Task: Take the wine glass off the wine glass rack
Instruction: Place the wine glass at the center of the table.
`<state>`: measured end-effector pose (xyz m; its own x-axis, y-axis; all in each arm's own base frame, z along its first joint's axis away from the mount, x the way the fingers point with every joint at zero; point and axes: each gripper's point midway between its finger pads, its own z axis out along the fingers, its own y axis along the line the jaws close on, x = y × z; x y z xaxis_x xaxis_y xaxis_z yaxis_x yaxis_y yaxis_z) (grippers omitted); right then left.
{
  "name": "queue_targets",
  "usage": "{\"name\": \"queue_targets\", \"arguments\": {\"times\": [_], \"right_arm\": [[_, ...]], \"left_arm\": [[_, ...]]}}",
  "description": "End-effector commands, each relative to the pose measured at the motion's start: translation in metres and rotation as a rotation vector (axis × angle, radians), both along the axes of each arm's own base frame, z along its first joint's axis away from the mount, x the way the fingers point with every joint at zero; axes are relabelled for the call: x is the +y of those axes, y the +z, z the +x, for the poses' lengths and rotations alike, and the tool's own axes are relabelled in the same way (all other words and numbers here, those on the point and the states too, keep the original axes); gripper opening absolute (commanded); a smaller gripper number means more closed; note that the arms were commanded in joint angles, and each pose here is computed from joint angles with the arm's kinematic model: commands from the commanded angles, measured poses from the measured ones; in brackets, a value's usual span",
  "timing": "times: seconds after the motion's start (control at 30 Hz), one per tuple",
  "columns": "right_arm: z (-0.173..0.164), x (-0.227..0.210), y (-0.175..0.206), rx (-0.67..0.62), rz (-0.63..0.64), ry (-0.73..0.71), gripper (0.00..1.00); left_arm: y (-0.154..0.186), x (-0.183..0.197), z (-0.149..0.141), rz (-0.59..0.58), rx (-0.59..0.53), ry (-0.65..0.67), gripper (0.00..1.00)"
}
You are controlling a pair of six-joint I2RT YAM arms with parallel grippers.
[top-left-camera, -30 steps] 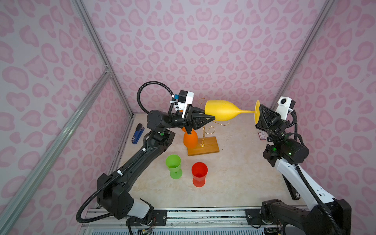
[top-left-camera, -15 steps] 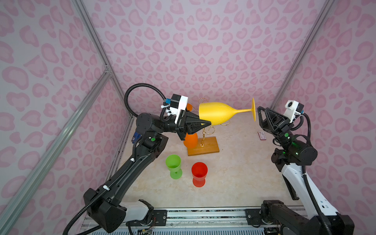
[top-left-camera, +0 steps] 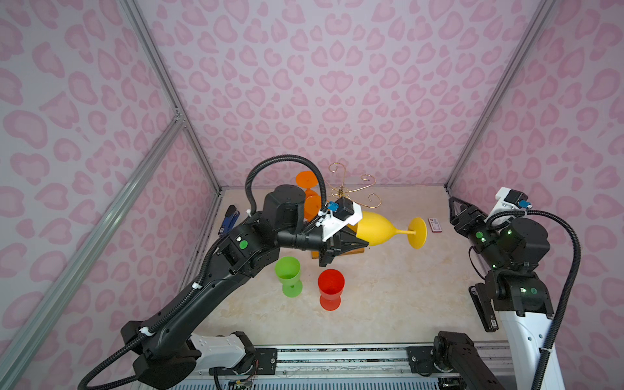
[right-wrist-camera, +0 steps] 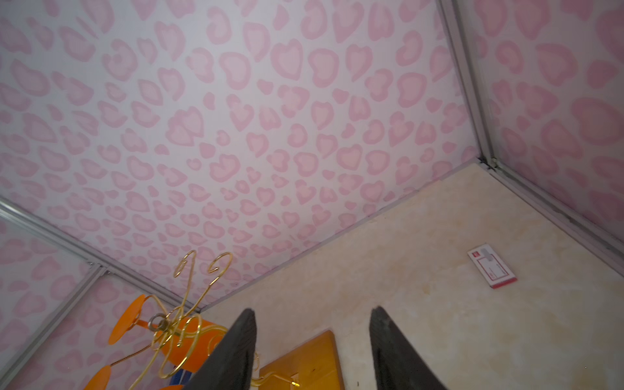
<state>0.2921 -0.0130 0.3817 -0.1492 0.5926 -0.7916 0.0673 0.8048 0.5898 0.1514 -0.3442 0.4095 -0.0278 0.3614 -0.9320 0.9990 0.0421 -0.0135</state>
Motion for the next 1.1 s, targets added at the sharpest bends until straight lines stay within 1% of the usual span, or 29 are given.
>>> {"name": "queue_targets", "arguments": {"times": [0.0, 0.13, 0.27, 0.5, 0.6, 0.73, 0.9, 1.07], "right_arm": [[-0.001, -0.025, -0.024, 0.073, -0.016, -0.100, 0.55], [0.000, -0.044, -0.039, 0.096, 0.017, -0.159, 0.56], [-0.001, -0.057, -0.056, 0.113, 0.061, -0.188, 0.56], [-0.003, -0.064, -0.069, 0.116, 0.086, -0.208, 0.56], [-0.003, -0.065, -0.071, 0.118, 0.088, -0.210, 0.56], [-0.002, -0.064, -0.074, 0.114, 0.099, -0.205, 0.56], [0.000, -0.062, -0.081, 0.118, 0.118, -0.195, 0.56], [0.000, -0.061, -0.085, 0.121, 0.126, -0.190, 0.56]], "left_arm": [[-0.048, 0.009, 0.009, 0.239, -0.033, 0.087, 0.02], [-0.074, 0.000, 0.010, 0.381, -0.050, 0.109, 0.02], [-0.107, -0.014, 0.016, 0.553, -0.064, 0.126, 0.02], [-0.175, -0.045, 0.025, 0.875, -0.098, 0.103, 0.02], [-0.197, -0.049, 0.029, 0.975, -0.093, 0.093, 0.02], [-0.215, -0.054, 0.029, 1.028, -0.071, 0.071, 0.02], [-0.234, -0.051, 0.032, 1.094, -0.066, 0.074, 0.02], [-0.244, -0.053, 0.033, 1.110, -0.053, 0.062, 0.02]]}}
